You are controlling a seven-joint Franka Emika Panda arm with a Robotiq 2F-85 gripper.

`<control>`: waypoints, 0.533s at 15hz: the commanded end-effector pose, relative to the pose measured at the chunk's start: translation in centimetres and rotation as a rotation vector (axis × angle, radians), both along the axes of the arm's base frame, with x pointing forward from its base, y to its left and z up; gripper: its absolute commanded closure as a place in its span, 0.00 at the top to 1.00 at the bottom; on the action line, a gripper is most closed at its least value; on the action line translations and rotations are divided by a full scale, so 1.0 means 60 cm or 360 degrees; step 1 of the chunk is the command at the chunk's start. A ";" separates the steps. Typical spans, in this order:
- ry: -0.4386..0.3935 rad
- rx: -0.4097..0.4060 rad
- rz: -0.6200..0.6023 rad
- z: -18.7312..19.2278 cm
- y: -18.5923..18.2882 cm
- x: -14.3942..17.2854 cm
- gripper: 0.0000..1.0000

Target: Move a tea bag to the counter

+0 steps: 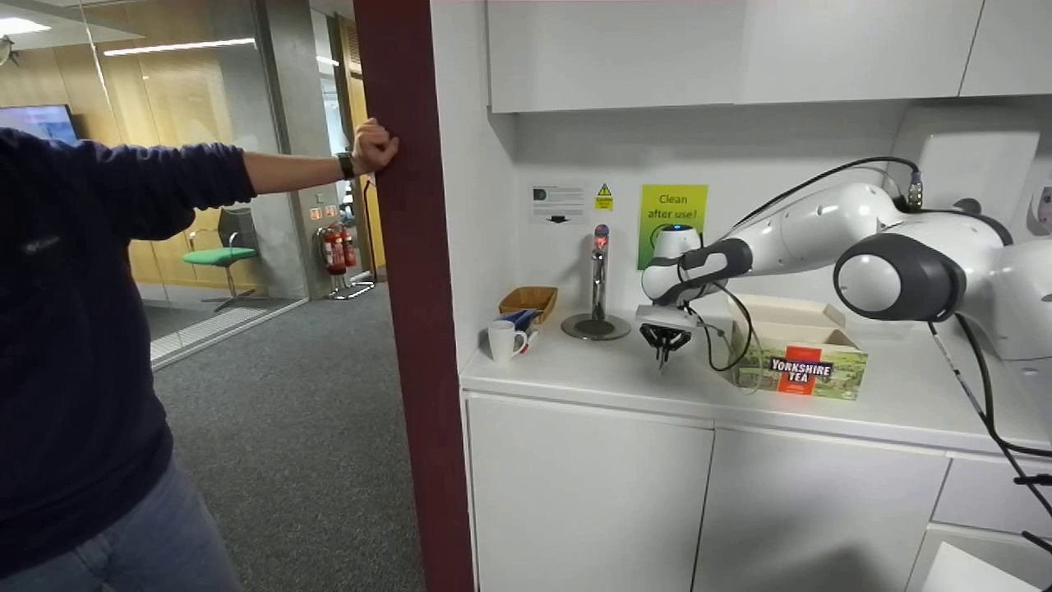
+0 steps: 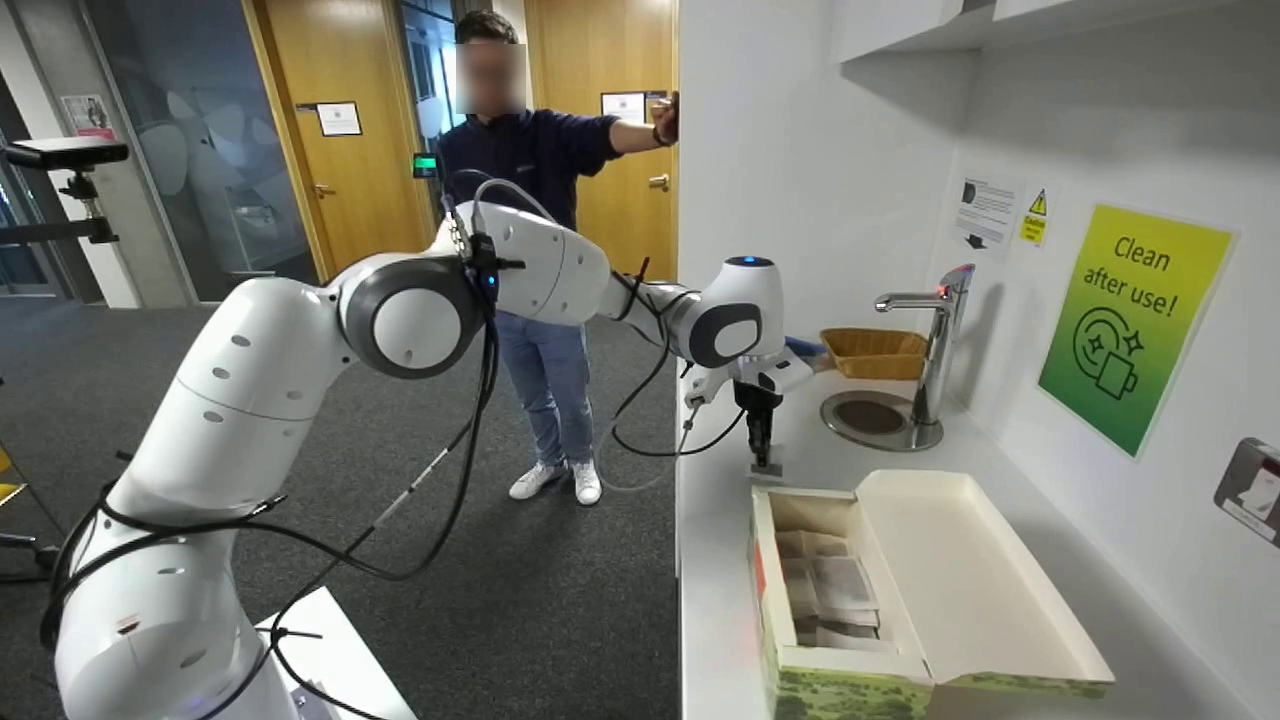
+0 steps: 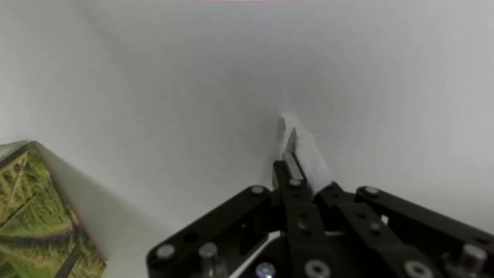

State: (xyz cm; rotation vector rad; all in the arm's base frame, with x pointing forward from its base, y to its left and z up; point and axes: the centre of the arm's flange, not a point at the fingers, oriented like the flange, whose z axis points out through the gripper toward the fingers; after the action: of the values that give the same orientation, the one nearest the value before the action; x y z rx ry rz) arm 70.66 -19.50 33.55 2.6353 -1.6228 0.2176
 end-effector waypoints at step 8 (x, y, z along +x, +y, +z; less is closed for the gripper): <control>-0.0151 0.0000 -0.0018 0.105 -0.034 -0.033 0.85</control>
State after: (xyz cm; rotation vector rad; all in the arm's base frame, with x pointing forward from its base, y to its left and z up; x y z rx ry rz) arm 70.33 -20.98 36.18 2.6195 -1.6559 0.2751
